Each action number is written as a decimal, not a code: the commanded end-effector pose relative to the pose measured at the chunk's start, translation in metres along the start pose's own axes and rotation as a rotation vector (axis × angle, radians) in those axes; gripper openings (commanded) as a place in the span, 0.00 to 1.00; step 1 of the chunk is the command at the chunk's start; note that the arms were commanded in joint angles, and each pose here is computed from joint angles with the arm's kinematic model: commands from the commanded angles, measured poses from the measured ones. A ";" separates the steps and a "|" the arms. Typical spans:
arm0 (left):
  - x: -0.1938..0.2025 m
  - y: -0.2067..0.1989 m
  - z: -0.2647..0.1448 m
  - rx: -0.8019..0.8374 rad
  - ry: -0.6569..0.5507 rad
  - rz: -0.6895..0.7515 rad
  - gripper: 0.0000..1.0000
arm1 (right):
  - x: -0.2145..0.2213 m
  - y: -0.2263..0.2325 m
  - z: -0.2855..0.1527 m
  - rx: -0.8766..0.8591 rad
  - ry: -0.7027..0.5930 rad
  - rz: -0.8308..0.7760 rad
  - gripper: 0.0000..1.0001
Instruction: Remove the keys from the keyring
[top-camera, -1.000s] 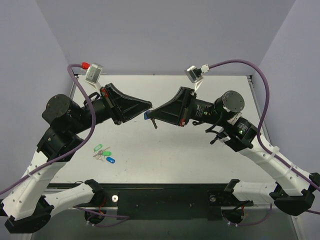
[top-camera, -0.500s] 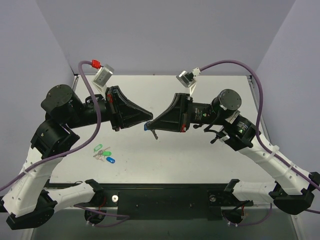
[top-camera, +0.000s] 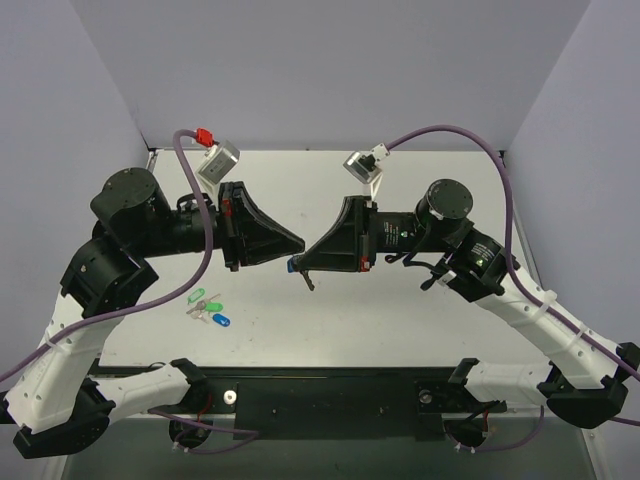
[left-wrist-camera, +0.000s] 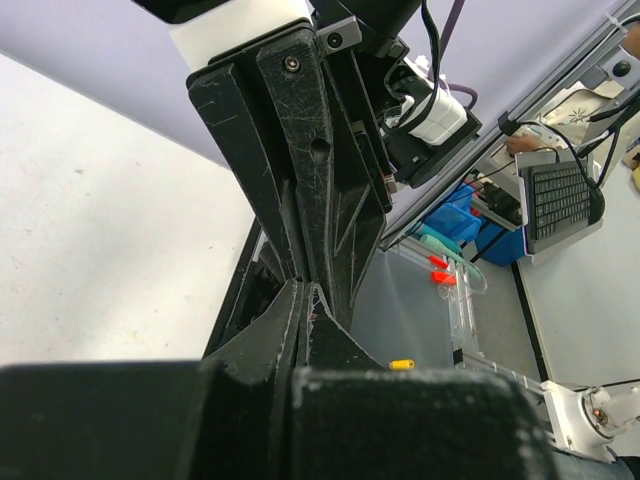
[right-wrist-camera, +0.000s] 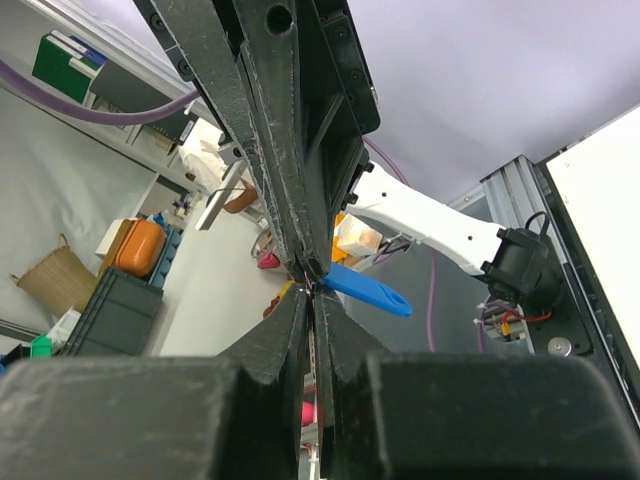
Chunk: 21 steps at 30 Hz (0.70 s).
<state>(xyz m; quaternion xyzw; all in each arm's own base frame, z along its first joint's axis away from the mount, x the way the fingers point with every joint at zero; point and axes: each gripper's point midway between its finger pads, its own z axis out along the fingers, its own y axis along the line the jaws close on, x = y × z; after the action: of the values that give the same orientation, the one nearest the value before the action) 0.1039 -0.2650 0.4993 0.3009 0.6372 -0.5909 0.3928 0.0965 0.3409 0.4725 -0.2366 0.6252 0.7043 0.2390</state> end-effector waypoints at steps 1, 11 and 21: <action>0.030 -0.008 -0.006 0.058 0.122 -0.028 0.00 | -0.034 0.021 0.002 -0.041 -0.131 -0.103 0.00; 0.026 -0.014 -0.007 0.106 0.088 -0.018 0.00 | -0.030 0.021 -0.004 -0.022 -0.129 -0.117 0.00; 0.031 -0.020 -0.009 0.151 0.115 -0.022 0.00 | -0.026 0.019 -0.008 -0.008 -0.123 -0.118 0.00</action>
<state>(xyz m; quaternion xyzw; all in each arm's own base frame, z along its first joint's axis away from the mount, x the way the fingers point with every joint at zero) 0.0984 -0.2637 0.4894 0.3166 0.6290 -0.5989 0.3813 0.0944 0.3393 0.4619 -0.2428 0.6392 0.6908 0.2350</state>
